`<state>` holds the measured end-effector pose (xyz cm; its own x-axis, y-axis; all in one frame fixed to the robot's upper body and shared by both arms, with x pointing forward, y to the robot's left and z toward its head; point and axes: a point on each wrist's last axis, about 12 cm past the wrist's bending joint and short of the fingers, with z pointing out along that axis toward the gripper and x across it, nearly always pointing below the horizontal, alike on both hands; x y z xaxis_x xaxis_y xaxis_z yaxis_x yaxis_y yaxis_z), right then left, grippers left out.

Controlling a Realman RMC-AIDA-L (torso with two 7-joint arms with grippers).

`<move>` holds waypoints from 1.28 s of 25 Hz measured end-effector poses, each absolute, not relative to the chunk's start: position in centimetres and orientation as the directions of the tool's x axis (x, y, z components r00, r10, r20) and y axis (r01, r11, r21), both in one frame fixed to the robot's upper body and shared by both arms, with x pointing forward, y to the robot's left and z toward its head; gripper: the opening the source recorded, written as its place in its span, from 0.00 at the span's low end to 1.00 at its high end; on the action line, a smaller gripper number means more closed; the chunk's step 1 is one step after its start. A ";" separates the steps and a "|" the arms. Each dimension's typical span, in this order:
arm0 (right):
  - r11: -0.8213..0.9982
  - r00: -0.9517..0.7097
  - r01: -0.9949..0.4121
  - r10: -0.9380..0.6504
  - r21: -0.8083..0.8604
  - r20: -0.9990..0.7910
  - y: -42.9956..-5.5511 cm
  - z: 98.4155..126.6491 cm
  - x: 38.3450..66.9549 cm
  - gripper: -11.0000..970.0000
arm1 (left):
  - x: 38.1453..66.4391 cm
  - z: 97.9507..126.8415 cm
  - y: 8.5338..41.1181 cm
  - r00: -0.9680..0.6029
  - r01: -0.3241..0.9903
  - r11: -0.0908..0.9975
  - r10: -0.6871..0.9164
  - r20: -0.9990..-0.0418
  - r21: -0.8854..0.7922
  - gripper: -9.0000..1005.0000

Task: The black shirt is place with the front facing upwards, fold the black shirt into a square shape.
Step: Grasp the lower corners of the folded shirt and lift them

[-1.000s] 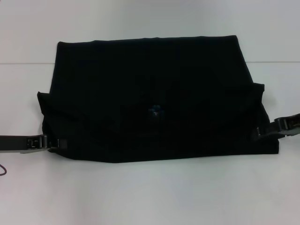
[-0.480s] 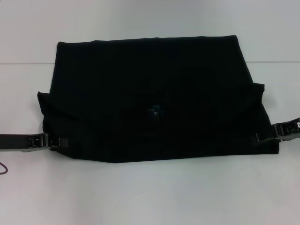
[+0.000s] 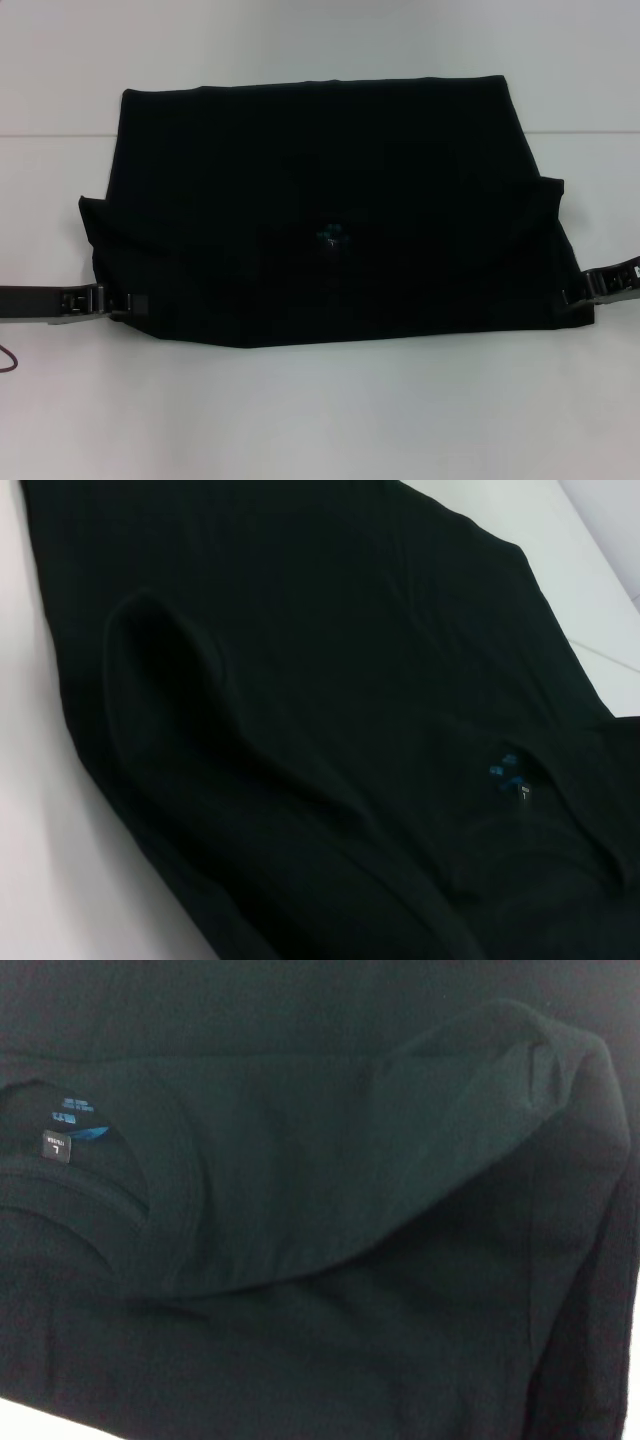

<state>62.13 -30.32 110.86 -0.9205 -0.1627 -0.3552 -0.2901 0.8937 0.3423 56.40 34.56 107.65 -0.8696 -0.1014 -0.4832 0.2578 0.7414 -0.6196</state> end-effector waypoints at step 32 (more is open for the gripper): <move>0.781 -0.907 -0.419 -0.378 0.463 -0.183 -33.3 112.4 57.8 0.03 | 53.1 109.9 34.0 -0.953 0.297 0.559 0.116 -0.281 -0.774 0.05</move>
<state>57.83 -33.34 112.38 -0.9073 -0.3784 -0.1831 -0.4192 0.7810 0.4629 53.07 33.97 109.86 -0.9526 0.1158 -0.2814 0.2967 0.5593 -0.7741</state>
